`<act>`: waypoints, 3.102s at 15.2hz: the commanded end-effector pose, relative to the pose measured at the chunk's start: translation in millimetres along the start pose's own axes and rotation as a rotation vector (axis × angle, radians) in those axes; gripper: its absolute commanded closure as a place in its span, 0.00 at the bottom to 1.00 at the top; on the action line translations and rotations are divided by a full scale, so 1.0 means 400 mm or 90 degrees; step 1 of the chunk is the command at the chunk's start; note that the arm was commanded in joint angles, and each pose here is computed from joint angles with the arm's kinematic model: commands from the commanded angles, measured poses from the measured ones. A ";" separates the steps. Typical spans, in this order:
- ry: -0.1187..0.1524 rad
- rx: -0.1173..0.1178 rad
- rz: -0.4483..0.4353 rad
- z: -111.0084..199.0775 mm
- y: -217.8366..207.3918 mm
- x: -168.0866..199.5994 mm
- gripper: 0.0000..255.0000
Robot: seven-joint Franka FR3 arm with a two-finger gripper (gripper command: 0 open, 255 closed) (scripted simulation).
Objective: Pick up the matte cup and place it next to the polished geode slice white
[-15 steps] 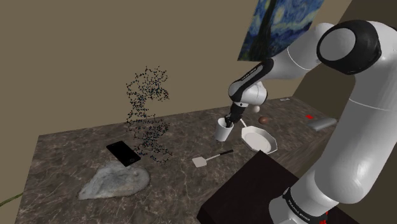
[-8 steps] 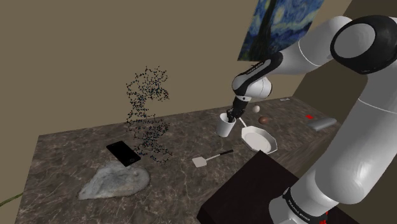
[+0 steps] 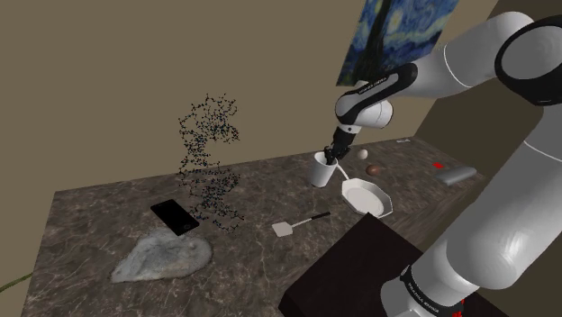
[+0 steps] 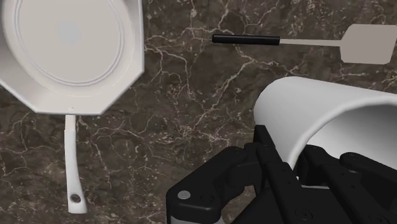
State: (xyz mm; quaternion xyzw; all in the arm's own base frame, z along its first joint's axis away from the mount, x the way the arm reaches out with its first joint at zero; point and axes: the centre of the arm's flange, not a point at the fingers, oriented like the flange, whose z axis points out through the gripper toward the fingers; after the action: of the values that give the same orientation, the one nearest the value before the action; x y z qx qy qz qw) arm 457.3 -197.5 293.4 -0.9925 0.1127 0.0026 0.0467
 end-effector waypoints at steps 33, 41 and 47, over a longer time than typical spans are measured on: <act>0.000 0.000 0.000 -0.050 -0.781 -0.157 1.00; 0.000 0.000 0.000 -0.026 -1.039 -0.209 1.00; 0.000 0.000 0.000 -0.008 -1.232 -0.249 1.00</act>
State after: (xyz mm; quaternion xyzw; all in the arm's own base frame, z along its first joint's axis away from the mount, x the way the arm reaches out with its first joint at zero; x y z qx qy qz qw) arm 471.1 286.9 345.1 -0.9926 0.1118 0.0028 0.0463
